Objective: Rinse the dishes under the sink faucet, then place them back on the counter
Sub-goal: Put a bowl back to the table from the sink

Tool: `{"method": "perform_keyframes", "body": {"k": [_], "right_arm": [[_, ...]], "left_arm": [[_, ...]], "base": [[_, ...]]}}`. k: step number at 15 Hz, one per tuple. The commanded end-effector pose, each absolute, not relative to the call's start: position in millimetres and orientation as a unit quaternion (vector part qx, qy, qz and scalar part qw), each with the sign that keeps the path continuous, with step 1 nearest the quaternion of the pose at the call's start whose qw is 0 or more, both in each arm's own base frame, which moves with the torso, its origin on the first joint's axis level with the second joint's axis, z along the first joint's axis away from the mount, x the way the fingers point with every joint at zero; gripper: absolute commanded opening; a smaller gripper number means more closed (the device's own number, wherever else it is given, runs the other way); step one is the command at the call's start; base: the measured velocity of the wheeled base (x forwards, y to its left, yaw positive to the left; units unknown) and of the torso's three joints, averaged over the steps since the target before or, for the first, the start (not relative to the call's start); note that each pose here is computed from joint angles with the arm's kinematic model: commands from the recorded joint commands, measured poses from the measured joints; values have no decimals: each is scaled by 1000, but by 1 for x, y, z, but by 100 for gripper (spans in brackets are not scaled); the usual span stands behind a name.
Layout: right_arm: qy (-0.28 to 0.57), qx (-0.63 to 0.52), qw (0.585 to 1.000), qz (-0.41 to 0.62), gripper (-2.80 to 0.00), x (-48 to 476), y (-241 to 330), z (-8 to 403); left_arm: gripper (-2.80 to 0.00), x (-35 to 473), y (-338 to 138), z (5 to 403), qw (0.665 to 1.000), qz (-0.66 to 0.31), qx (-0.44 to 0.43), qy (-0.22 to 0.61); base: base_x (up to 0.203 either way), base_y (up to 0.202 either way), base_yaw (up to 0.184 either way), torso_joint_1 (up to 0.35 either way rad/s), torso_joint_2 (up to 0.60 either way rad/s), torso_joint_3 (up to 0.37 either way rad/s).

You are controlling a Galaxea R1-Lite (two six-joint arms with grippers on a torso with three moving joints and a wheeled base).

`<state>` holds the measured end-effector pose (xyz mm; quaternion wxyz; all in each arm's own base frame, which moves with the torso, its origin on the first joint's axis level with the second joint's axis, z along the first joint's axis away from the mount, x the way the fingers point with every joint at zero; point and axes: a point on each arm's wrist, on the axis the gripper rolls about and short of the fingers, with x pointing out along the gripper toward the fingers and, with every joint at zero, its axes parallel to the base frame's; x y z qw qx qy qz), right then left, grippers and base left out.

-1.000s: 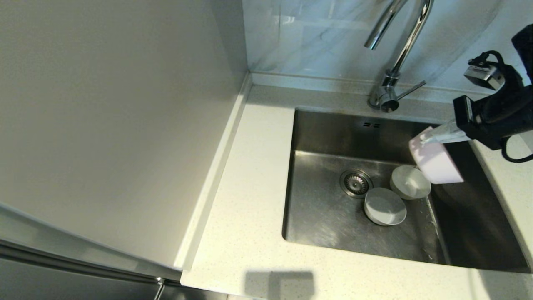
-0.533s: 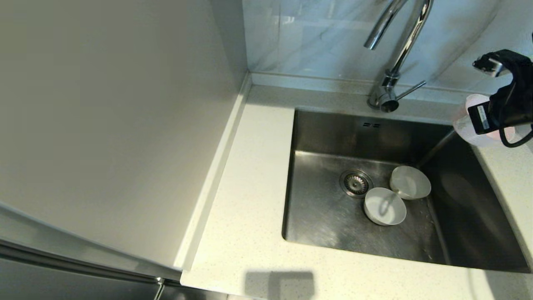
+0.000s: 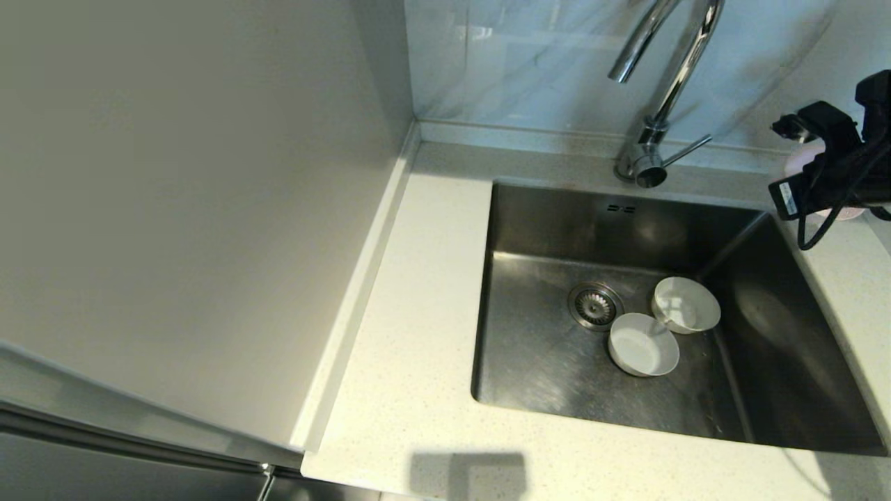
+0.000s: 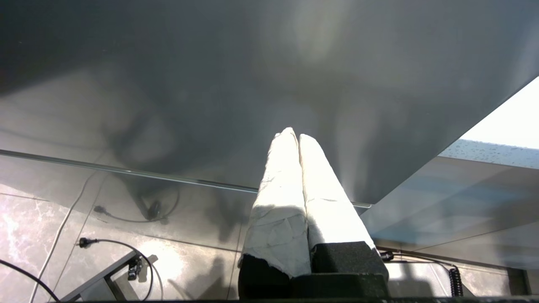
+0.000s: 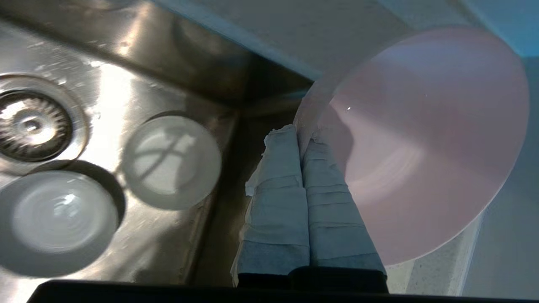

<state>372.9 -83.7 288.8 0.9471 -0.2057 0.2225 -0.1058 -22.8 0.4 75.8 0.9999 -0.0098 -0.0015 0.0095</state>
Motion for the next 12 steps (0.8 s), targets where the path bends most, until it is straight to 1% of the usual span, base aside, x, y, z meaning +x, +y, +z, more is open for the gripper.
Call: {"method": "perform_keyframes", "body": {"k": [1, 8, 12], "right_arm": [[232, -205, 943, -126, -280, 384, -100, 281], [257, -216, 927, -165, -280, 393, -141, 264], [251, -216, 927, -178, -280, 405, -156, 260]], "left_arm": [[-280, -23, 0, 76, 1000, 10, -10, -3], [-280, -23, 0, 76, 1000, 10, -10, -3], [-280, -23, 0, 76, 1000, 10, -10, -3]], "base": [[0, 0, 0, 0, 0, 0], [0, 0, 0, 0, 0, 0], [0, 0, 0, 0, 0, 0]]}}
